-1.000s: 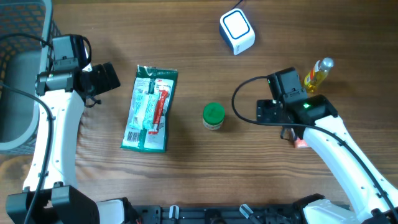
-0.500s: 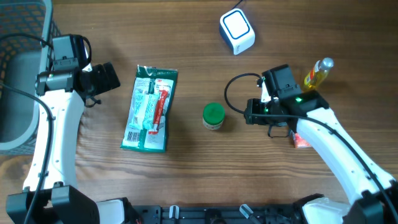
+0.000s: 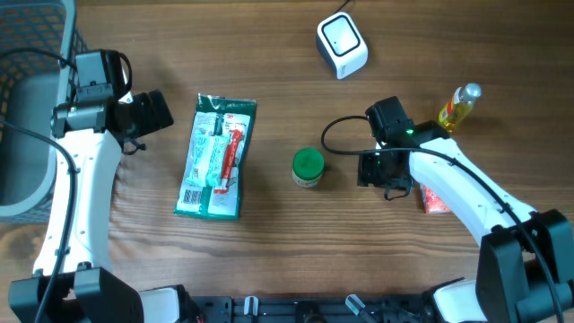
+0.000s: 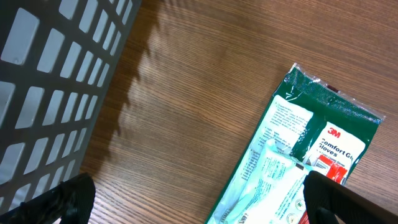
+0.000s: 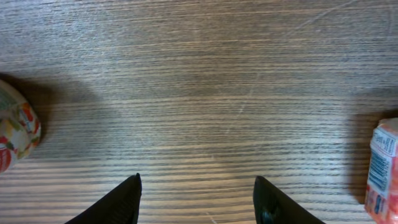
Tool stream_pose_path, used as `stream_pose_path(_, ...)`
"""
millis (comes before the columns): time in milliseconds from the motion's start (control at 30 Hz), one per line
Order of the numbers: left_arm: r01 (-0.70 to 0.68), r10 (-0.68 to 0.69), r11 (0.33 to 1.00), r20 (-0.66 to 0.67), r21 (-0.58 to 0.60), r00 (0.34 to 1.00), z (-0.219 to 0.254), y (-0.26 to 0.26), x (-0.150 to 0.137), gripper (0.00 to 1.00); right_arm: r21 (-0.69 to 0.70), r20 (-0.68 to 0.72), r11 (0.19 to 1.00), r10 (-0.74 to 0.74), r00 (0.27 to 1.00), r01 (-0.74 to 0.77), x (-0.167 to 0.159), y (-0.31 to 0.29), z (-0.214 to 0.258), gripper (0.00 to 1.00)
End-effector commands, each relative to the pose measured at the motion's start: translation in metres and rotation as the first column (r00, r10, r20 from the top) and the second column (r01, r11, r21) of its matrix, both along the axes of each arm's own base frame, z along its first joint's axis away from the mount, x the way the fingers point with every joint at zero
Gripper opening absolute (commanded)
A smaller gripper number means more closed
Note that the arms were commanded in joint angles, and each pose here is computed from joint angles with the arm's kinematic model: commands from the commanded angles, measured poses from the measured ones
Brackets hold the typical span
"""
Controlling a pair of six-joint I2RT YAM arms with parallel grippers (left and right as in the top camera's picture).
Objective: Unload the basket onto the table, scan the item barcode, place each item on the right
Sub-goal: 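Move the right gripper over the green-lidded jar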
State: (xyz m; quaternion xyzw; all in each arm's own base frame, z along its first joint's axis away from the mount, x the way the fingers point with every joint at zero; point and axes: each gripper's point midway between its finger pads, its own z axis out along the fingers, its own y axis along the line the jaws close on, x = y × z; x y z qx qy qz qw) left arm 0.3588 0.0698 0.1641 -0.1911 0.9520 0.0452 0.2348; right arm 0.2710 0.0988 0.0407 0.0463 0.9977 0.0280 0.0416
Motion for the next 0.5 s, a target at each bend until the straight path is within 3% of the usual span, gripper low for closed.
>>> stream_pose_path(0,-0.015,0.015,1.0,0.001,0.004,1.0,0.0,0.003,0.0,1.0,-0.027,0.007,0.999,-0.02,1.0,0.02,0.004,-0.004,-0.002,0.61)
stream_pose_path(33,-0.015,0.015,1.0,0.001,0.004,1.0,0.0,0.003,0.0,1.0,-0.025,0.009,0.999,-0.02,1.0,0.02,0.005,-0.004,-0.001,0.7)
stream_pose_path(67,-0.015,0.015,1.0,0.001,0.004,1.0,0.0,0.003,0.0,1.0,-0.02,0.009,1.0,-0.02,1.0,0.02,0.005,-0.003,-0.001,0.96)
stream_pose_path(167,-0.015,0.015,1.0,0.001,0.004,1.0,0.0,0.003,0.0,1.0,0.007,-0.001,1.0,-0.015,1.0,0.015,0.003,0.002,-0.001,1.0)
stream_pose_path(267,-0.015,0.015,1.0,0.001,0.004,1.0,0.0,0.003,0.0,1.0,0.004,-0.003,1.0,-0.018,1.0,0.018,0.003,0.001,-0.002,0.73)
stream_pose_path(467,-0.015,0.015,1.0,0.001,0.004,1.0,0.0,0.003,0.0,1.0,-0.048,-0.005,0.999,-0.021,1.0,0.021,-0.002,-0.009,-0.01,0.41)
